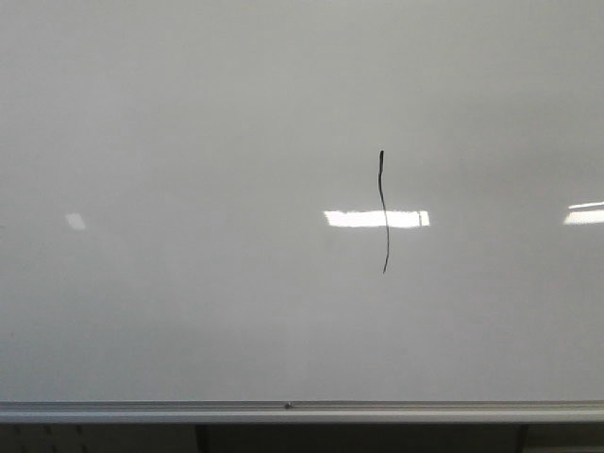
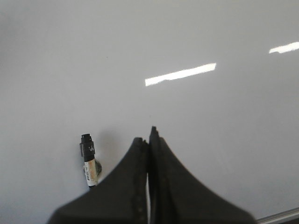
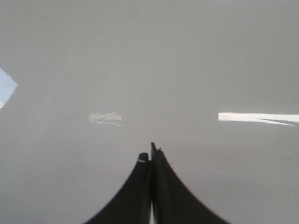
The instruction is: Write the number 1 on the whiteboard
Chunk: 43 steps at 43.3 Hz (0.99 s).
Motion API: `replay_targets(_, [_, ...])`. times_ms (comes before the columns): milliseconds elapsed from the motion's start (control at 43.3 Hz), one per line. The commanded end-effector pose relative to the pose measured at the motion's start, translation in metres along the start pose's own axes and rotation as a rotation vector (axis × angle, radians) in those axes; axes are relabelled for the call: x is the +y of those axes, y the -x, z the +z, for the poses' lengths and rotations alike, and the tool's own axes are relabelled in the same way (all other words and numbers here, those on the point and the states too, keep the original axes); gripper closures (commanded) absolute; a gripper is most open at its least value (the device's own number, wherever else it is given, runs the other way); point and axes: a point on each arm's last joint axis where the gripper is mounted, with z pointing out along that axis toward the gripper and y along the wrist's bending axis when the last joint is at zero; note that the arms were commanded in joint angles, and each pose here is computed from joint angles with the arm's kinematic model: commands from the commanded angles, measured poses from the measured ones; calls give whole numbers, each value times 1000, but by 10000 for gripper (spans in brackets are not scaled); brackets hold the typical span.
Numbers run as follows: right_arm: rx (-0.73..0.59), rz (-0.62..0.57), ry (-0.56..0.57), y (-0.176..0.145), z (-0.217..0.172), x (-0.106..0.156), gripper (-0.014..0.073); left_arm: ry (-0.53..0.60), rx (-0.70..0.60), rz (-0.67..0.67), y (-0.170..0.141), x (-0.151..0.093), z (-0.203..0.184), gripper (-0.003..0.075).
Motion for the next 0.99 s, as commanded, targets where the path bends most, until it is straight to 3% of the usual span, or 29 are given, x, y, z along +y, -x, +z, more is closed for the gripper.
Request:
replay_targets(0, [-38,6,-17,10,0,0,655,35,-79,-20,14,4,-2,741])
replay_targets(485, [-38,6,-17,10,0,0,655,35,-79,-20,14,4,-2,741])
replay_targets(509, [-38,6,-17,10,0,0,655,86,-73,-78,9,7,-9,741])
replay_targets(670, [-38,6,-17,10,0,0,655,181,-68,-149,-14,10,-15,741])
replay_targets(971, [-36,6,-16,9,0,0,655,212,-141,-201,-66,2,-8,741])
